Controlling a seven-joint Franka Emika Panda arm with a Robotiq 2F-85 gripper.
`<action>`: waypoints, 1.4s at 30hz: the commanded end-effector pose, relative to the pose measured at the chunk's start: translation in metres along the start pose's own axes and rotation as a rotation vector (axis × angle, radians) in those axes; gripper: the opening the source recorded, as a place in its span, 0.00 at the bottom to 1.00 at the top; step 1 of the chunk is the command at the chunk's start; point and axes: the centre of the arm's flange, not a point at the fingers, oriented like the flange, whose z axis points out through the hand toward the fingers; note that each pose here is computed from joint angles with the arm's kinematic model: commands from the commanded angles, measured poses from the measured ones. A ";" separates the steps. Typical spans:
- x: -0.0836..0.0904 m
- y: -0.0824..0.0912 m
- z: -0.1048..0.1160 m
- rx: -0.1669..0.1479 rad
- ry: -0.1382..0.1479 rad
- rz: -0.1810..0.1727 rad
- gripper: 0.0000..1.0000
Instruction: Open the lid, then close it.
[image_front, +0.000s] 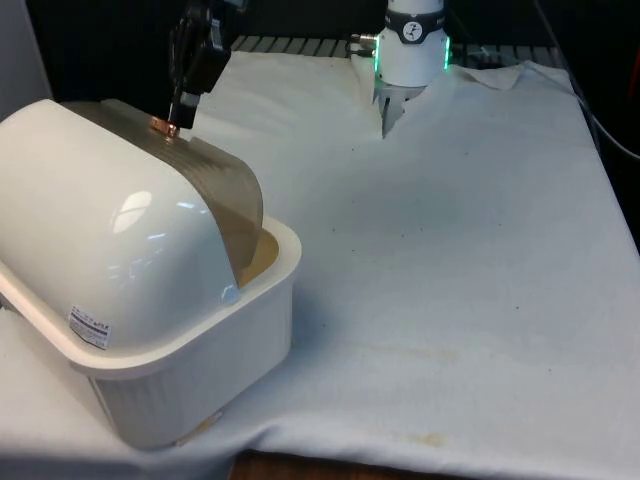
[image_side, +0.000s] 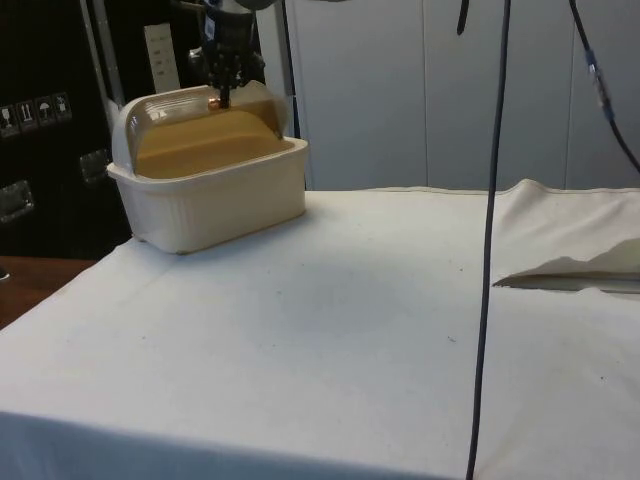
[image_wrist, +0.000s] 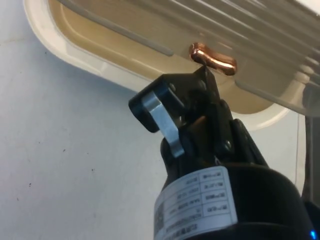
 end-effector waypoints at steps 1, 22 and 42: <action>0.002 0.001 -0.001 -0.008 0.010 0.013 0.00; 0.005 -0.009 0.010 0.012 0.027 0.104 0.00; 0.019 -0.020 0.002 0.042 0.062 0.210 0.00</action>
